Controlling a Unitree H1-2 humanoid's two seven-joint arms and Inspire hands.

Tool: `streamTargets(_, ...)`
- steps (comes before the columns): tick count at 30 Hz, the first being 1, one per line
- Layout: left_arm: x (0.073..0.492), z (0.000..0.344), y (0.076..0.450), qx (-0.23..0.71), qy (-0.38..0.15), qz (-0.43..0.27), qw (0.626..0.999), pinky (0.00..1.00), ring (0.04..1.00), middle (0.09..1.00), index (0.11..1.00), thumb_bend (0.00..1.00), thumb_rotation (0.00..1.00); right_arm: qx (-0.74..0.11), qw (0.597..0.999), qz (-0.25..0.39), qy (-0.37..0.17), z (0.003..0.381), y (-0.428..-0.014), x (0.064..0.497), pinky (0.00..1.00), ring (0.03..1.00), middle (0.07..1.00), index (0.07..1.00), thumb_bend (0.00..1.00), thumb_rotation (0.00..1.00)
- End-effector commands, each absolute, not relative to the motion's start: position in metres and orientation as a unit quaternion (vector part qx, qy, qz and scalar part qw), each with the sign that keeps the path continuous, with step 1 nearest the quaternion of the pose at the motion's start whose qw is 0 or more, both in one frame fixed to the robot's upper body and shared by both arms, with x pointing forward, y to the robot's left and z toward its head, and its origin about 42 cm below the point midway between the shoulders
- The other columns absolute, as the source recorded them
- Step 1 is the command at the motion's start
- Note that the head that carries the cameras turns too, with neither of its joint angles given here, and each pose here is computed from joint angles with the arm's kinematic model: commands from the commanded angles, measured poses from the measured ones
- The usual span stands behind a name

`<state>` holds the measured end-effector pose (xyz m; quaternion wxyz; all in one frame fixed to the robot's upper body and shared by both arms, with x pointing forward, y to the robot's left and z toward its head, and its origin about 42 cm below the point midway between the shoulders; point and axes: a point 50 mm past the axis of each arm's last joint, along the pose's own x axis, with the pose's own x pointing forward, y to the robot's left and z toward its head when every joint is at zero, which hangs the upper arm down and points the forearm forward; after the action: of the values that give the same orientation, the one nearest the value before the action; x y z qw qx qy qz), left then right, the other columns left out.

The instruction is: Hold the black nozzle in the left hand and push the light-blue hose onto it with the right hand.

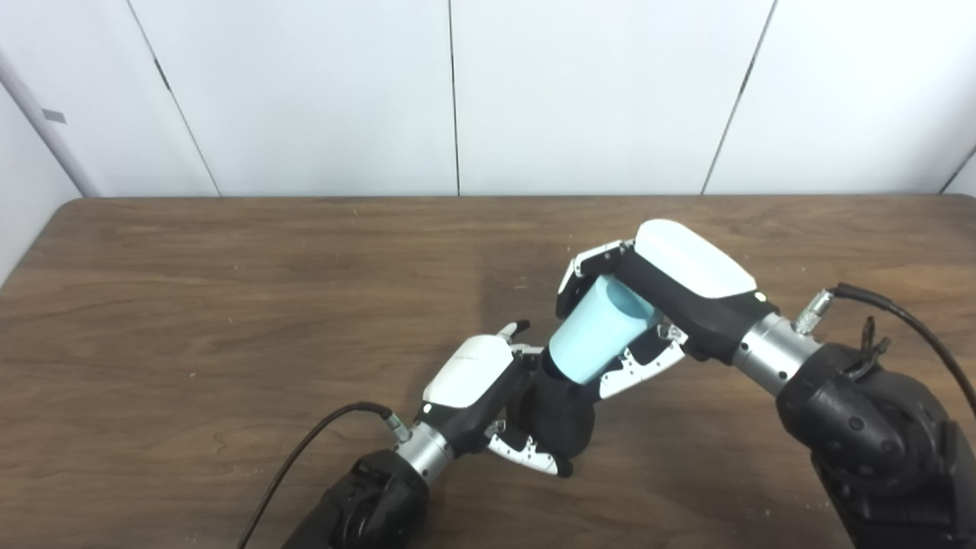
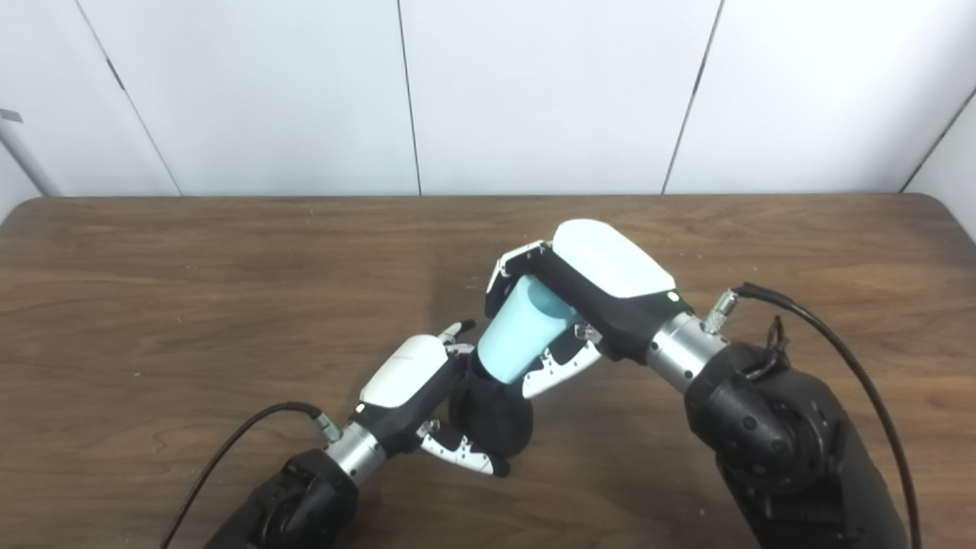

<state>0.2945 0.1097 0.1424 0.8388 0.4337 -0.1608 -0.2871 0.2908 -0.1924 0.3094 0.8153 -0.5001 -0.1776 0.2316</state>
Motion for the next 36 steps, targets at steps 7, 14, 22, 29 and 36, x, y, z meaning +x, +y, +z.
streamTargets(7,0.279,0.105,0.112,0.464,-0.083,-0.346,0.811,1.0,0.68,0.486,0.487,0.52,0.0,-0.499,0.809,0.236,-0.201,0.321,-0.179,0.287,0.32,0.417,0.508,0.509,0.5,0.0)
streamTargets(14,0.28,0.105,0.111,0.463,-0.084,-0.347,0.811,1.0,0.68,0.486,0.487,0.52,0.0,-0.494,0.809,0.242,-0.208,0.324,-0.175,0.284,0.36,0.41,0.501,0.507,0.5,0.0)
streamTargets(22,0.28,0.106,0.11,0.465,-0.085,-0.348,0.81,1.0,0.682,0.479,0.489,0.52,0.0,-0.495,0.806,0.247,-0.212,0.324,-0.172,0.288,0.37,0.409,0.502,0.504,0.5,0.0)
streamTargets(29,0.279,0.108,0.109,0.467,-0.086,-0.348,0.808,1.0,0.683,0.479,0.489,0.52,0.0,-0.51,0.787,0.276,-0.211,0.322,-0.166,0.292,0.32,0.426,0.505,0.51,0.5,0.0)
streamTargets(36,0.28,0.109,0.106,0.468,-0.089,-0.348,0.808,1.0,0.684,0.477,0.49,0.52,0.0,-0.542,0.755,0.309,-0.203,0.317,-0.165,0.294,0.31,0.432,0.512,0.516,0.5,0.0)
